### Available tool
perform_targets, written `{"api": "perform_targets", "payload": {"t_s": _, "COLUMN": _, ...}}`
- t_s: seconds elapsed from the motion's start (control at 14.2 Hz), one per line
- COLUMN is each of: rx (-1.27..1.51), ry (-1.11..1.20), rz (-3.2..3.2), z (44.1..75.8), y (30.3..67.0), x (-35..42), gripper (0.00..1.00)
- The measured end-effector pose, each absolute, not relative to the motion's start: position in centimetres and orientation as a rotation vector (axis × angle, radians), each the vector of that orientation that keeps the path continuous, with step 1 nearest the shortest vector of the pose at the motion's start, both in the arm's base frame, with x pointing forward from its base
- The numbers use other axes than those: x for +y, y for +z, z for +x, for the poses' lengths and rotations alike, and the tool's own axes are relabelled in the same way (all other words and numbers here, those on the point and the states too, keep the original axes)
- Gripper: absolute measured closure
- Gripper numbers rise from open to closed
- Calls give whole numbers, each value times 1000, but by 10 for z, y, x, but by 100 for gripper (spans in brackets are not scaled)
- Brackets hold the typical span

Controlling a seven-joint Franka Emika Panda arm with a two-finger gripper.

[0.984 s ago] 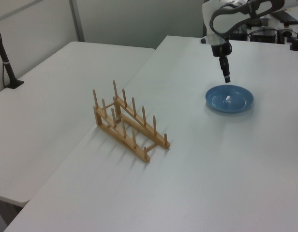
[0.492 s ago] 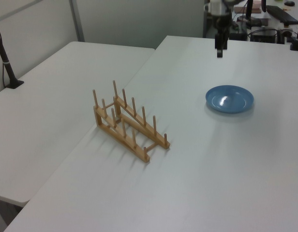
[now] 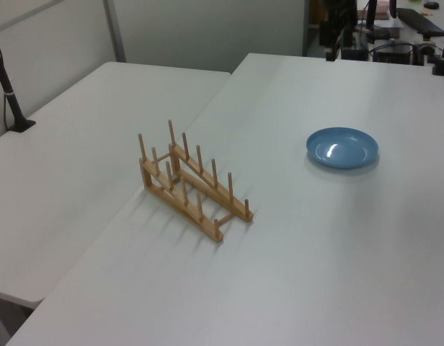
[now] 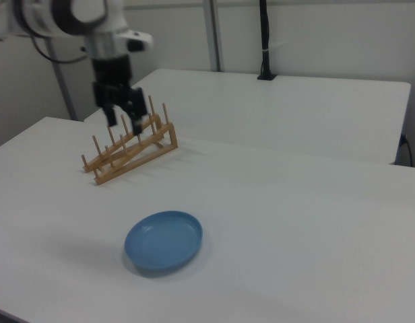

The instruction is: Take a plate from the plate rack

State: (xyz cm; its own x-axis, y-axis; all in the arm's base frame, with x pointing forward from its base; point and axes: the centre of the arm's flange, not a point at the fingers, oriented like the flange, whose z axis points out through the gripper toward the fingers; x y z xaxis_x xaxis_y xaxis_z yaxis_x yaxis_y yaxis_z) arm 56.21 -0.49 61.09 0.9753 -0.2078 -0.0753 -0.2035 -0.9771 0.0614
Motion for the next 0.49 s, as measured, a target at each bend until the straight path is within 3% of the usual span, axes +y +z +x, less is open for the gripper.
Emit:
{"api": "perform_targets", "payload": {"t_s": 0.28, "rx": -280, "ry": -135, "rz": 3067, "z": 521, "y": 655, "x": 21, "gripper": 0}}
{"api": "perform_targets", "payload": {"t_s": 0.49, "rx": -263, "ry": -101, "rz": 3093, "z": 515, "y": 662, "x": 30, "gripper": 0}}
